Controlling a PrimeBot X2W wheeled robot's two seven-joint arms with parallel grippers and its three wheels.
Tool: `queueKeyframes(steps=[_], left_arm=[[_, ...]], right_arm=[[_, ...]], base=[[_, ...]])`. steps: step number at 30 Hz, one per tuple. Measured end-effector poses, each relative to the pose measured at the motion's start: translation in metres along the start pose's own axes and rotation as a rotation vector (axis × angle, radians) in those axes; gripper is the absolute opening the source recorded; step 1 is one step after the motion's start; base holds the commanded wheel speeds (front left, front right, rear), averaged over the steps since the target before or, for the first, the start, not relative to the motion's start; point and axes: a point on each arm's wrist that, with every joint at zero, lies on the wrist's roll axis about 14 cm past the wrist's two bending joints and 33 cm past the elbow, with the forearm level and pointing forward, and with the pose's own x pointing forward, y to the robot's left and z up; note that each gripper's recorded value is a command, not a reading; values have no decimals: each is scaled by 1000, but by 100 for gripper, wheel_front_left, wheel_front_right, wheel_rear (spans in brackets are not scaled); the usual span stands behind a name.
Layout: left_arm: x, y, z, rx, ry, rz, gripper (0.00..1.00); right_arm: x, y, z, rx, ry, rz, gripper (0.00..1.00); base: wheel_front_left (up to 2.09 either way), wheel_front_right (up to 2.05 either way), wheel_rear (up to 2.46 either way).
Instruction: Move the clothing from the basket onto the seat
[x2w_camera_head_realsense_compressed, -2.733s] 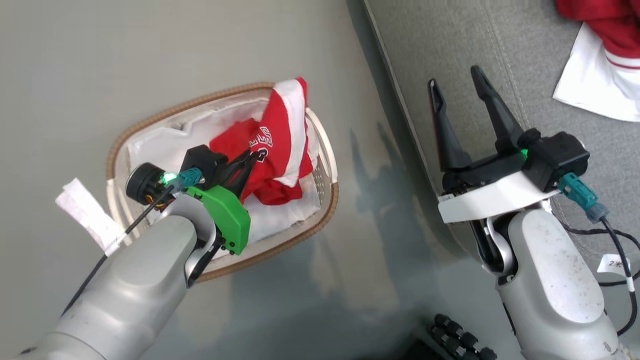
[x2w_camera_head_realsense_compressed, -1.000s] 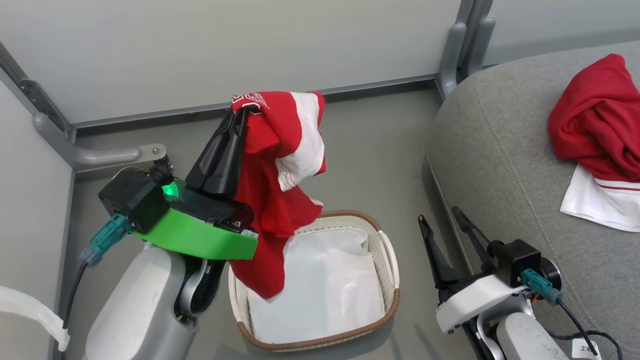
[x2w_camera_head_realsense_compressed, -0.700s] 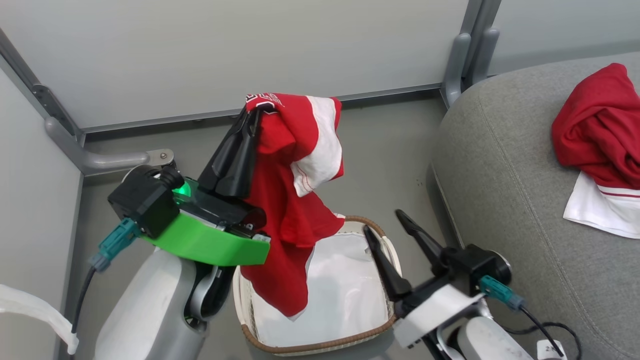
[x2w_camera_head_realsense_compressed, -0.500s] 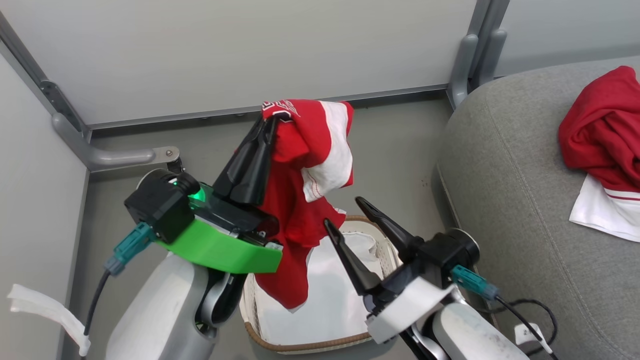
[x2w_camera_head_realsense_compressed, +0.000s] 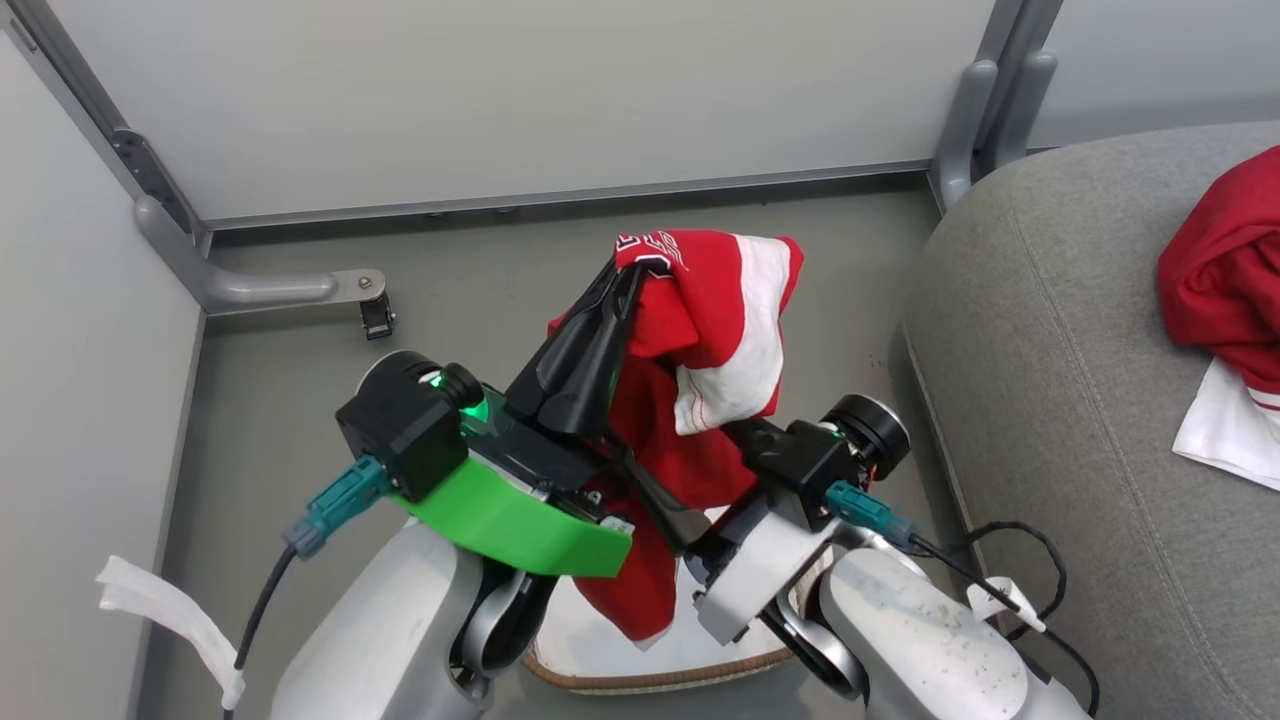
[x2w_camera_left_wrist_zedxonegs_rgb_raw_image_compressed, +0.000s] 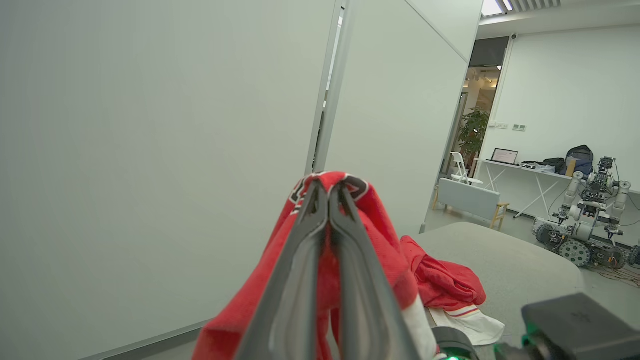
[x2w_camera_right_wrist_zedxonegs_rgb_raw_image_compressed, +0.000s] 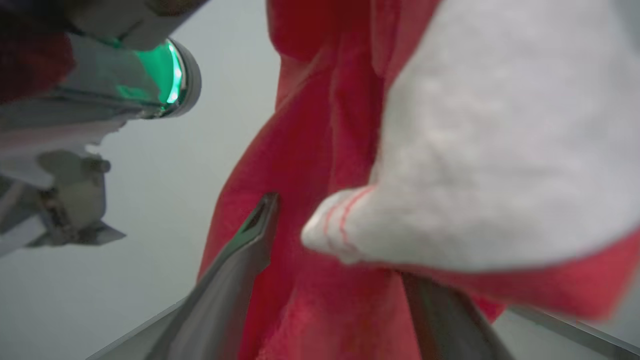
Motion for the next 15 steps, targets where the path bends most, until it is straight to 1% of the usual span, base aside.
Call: queueKeyframes(steps=[2, 3, 4, 8, 15], left_arm=[[0, -2, 0, -7, -1, -2, 0], [0, -3, 0, -8, -1, -3, 0], [0, -4, 0, -9, -2, -4, 0], [-1, -2, 1, -14, -4, 5, 0], [-1, 21, -4, -12, 4, 68, 0]], right_arm=[[-1, 4, -11, 5, 36, 11, 100], [-2, 5, -16, 12, 49, 15, 58], [-2, 8, -21, 19, 66, 23, 0], [-1, 9, -24, 41, 76, 25, 0], [-7, -2, -32, 61, 95, -14, 0]], base=[[0, 0, 0], [0, 0, 0], [0, 0, 0], [0, 0, 0], [0, 0, 0]])
